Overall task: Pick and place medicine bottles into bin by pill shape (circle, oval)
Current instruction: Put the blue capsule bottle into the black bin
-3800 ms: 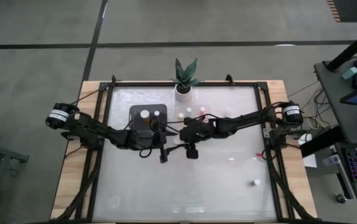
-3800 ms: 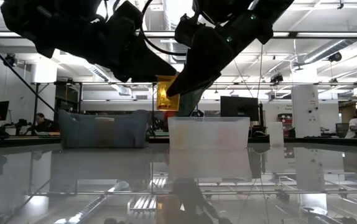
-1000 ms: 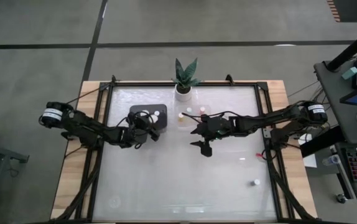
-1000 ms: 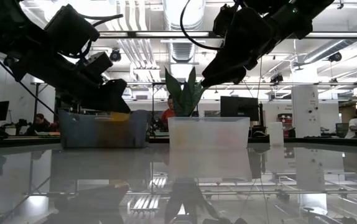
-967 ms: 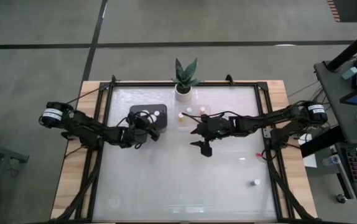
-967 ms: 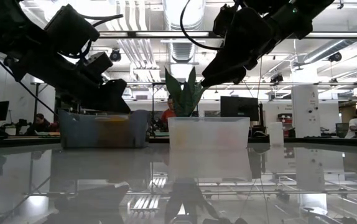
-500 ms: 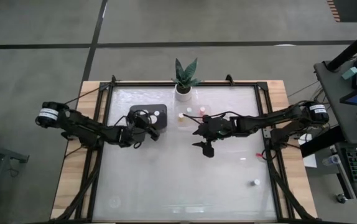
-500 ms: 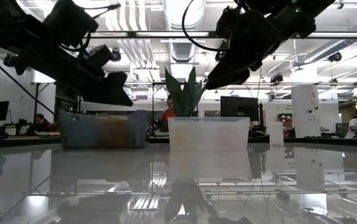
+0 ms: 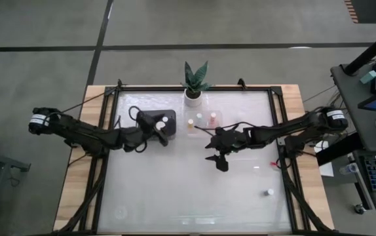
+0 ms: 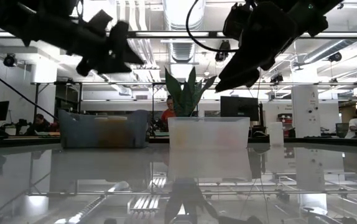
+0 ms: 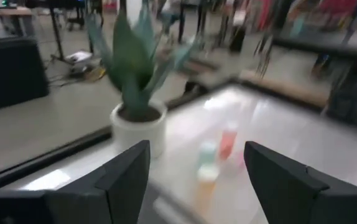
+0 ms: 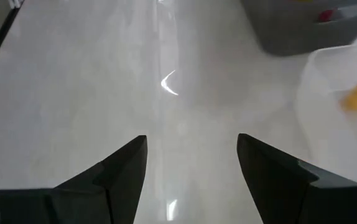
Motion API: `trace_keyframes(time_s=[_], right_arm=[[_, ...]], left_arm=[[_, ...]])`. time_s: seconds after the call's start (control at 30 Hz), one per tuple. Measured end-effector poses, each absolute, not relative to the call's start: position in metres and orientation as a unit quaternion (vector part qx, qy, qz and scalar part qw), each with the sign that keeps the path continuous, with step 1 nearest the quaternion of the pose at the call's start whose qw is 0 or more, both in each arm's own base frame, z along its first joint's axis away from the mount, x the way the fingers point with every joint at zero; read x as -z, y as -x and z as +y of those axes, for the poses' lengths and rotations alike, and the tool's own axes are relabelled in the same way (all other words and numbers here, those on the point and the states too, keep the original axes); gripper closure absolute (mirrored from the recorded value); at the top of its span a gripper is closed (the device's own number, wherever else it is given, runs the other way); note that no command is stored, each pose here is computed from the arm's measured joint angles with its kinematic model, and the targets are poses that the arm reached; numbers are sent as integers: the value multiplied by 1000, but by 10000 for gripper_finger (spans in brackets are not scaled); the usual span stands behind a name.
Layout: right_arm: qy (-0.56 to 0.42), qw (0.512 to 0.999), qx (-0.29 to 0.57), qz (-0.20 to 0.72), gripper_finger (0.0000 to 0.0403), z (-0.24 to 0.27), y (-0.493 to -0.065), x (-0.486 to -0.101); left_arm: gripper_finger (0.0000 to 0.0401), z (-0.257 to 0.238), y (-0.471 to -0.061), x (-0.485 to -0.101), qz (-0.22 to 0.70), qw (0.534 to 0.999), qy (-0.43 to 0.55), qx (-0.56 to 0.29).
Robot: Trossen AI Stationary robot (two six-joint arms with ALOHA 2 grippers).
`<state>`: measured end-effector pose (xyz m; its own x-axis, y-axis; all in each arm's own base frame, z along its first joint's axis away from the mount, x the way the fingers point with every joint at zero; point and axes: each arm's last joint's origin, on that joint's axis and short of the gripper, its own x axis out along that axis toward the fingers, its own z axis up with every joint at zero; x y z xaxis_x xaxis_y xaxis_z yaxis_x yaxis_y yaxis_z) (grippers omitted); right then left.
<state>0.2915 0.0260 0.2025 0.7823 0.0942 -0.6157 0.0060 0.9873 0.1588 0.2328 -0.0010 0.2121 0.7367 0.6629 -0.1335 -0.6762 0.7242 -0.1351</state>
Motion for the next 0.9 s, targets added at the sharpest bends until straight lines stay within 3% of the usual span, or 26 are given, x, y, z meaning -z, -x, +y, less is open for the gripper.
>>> trace_keyframes(time_s=[0.37, 0.67, 0.9], right_arm=[[-82, 915, -51, 391, 163, 54, -286, -186], [-142, 851, -41, 505, 163, 94, -256, -174], [-190, 765, 42, 614, 163, 120, -230, -186]], left_arm=[[156, -12, -243, -243, -126, 962, 109, -218], [156, -12, -243, -250, -144, 960, 109, -214], [157, -12, -245, -256, -144, 963, 57, -221]])
